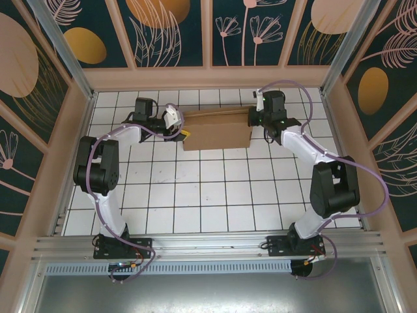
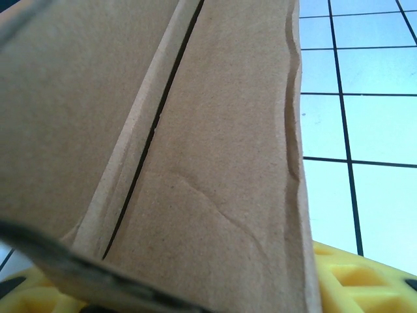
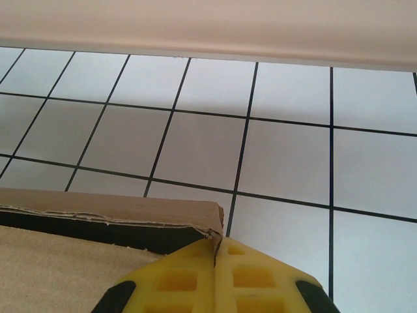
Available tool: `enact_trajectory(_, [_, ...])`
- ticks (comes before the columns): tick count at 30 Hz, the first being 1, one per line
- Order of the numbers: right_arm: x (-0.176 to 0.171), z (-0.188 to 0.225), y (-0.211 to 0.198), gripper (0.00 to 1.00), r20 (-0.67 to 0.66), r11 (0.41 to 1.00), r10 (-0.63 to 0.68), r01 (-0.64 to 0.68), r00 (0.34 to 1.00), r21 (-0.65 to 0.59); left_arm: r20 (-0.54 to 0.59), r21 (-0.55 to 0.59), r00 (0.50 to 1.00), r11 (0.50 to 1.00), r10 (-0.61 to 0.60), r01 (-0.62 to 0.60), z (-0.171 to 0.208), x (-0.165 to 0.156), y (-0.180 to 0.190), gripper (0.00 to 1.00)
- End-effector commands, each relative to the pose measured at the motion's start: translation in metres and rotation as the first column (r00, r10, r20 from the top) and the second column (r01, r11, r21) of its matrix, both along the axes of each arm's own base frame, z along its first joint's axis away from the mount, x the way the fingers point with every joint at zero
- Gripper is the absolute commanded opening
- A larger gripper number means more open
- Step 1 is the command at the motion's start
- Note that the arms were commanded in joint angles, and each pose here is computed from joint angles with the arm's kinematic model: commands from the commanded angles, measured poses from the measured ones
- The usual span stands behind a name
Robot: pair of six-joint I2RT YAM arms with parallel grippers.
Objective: Fold the paper box
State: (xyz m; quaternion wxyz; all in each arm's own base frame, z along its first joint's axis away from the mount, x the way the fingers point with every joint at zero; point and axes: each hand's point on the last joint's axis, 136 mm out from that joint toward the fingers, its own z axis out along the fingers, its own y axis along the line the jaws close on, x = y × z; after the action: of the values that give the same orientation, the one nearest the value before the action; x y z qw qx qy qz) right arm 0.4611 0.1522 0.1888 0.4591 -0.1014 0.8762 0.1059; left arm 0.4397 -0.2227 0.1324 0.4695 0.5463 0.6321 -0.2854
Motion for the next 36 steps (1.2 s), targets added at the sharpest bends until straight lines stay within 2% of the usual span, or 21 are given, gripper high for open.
enact_trajectory(1, [-0.035, -0.058, 0.006, 0.00, -0.146, 0.998, 0.052, -0.059, 0.988, -0.038, 0.022, -0.013, 1.000, 1.000, 0.005, -0.005, 0.003, 0.002, -0.002, 0.49])
enact_trajectory(8, [-0.043, -0.067, 0.007, 0.00, -0.041, 0.996, 0.081, -0.082, 0.996, -0.022, 0.018, 0.006, 0.999, 0.999, 0.039, -0.039, 0.000, 0.008, 0.001, 0.49])
enact_trajectory(16, [-0.042, -0.063, 0.007, 0.00, -0.014, 0.997, 0.073, -0.073, 0.997, -0.016, 0.013, 0.004, 0.998, 0.999, 0.054, -0.054, 0.000, 0.010, 0.001, 0.49])
enact_trajectory(21, [-0.041, -0.046, 0.005, 0.11, 0.033, 0.998, 0.056, -0.056, 0.998, -0.008, 0.019, 0.008, 0.997, 0.997, 0.071, -0.071, 0.000, 0.013, 0.003, 0.46])
enact_trajectory(25, [-0.044, -0.019, 0.003, 0.26, 0.117, 0.999, 0.044, -0.047, 0.992, 0.027, 0.031, 0.022, 0.996, 0.996, 0.081, -0.082, -0.002, 0.014, 0.005, 0.45])
enact_trajectory(32, [-0.048, 0.010, -0.001, 0.46, 0.199, 0.997, 0.024, -0.038, 0.980, 0.065, 0.038, 0.028, 0.996, 0.997, 0.077, -0.078, -0.003, 0.013, 0.005, 0.45])
enact_trajectory(36, [-0.047, 0.028, -0.007, 0.47, 0.225, 0.992, -0.006, -0.023, 0.974, 0.124, 0.037, 0.031, 0.997, 0.997, 0.075, -0.076, -0.004, 0.013, 0.005, 0.45])
